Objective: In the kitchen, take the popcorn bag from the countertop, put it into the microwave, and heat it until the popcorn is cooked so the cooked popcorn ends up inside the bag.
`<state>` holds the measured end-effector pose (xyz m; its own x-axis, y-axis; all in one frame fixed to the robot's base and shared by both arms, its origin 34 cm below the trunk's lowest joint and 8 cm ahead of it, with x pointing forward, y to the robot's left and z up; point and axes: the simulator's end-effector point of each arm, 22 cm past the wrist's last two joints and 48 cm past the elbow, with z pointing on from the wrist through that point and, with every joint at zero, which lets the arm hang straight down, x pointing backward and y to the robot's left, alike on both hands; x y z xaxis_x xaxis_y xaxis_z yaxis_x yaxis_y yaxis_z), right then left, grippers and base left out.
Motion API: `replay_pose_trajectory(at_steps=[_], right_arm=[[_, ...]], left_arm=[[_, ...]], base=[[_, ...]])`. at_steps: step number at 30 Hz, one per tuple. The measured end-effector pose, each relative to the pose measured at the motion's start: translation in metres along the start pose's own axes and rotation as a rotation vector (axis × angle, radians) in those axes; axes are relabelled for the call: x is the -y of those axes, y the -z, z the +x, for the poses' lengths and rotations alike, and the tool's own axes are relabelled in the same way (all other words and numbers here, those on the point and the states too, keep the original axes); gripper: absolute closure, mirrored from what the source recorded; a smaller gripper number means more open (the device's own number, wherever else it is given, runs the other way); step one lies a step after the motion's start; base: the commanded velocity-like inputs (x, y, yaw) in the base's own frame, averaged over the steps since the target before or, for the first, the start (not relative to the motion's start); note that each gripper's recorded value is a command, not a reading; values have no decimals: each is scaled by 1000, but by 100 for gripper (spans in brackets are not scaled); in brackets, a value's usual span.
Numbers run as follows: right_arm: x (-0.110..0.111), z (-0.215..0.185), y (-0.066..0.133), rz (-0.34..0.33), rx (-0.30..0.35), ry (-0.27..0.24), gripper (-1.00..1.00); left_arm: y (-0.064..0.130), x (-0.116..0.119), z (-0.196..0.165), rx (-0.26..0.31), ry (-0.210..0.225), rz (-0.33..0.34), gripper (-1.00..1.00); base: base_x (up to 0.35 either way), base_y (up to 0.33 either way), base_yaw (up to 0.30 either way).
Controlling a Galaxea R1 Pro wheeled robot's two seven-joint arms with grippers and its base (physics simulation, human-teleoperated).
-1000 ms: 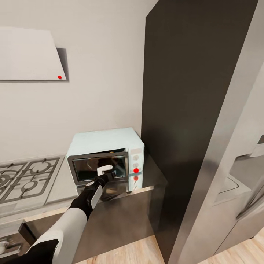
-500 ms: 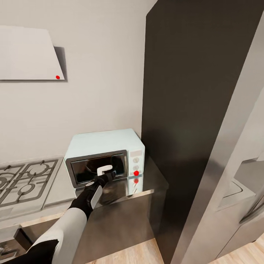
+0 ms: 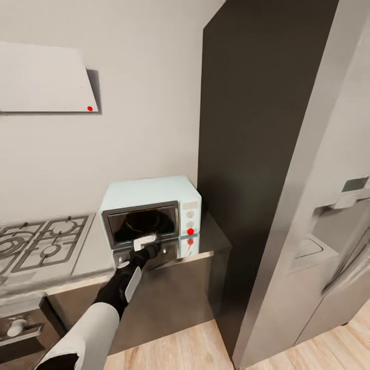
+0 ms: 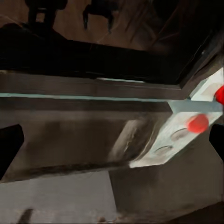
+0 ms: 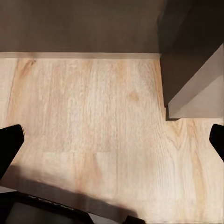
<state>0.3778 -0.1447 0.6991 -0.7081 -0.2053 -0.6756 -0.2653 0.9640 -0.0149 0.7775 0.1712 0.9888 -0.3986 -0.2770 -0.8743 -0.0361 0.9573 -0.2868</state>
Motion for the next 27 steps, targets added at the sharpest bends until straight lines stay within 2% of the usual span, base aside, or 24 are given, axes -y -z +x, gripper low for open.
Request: replay_pose_trajectory(at_steps=[2,3,5,9,10,11,13,15,17,19,20,22,24,25,27], right_arm=[[0,1,1,-1,-1,0,-100],[-1,2,1,-1,-1,1,-100],[-1,1,1,-3,0,1,-100],[-4,-10,0,-8,24,-3,-100],[-6,-21,-2,-11,43,-9,-100],[-17,-55,-4,-31,105,-27,-100],[-34,-115,0,-71,209,-54,-100],[-45,-166,9,-100,274,-70,-100],[-54,-232,30,-115,326,-78,-100],[-57,-283,53,-116,377,-86,-100],[-58,-322,73,-110,436,-67,-100],[-54,-369,90,-91,516,-31,-100],[-44,-415,96,-69,588,-1,-100],[-34,-433,93,-46,606,8,-100],[-14,-463,78,1,612,1,-100]], left_arm=[[16,-1,-10,63,-32,5,-100],[30,6,-19,113,-67,22,-100],[50,7,-20,155,-91,31,-100],[126,-34,66,101,-95,-22,-100],[144,-44,91,67,-94,-37,-100],[169,-59,132,2,-91,-63,-100],[199,-75,181,-85,-85,-90,-100],[227,-86,221,-157,-81,-111,-100],[265,-101,266,-241,-76,-143,-100],[284,-115,278,-243,-73,-174,-100],[292,-127,283,-217,-74,-199,-100],[306,-139,313,-248,-68,-225,-100],[327,-148,368,-357,-55,-244,-100],[338,-154,391,-410,-57,-251,-100],[347,-167,415,-462,-74,-257,-100]], base=[[-350,0,0],[-350,0,0],[-197,0,0],[-26,0,0],[-3,0,0],[-2,0,0],[0,0,0],[0,0,0],[0,0,0],[0,0,0],[0,0,0],[0,0,0],[0,0,0],[0,0,0],[0,0,0]])
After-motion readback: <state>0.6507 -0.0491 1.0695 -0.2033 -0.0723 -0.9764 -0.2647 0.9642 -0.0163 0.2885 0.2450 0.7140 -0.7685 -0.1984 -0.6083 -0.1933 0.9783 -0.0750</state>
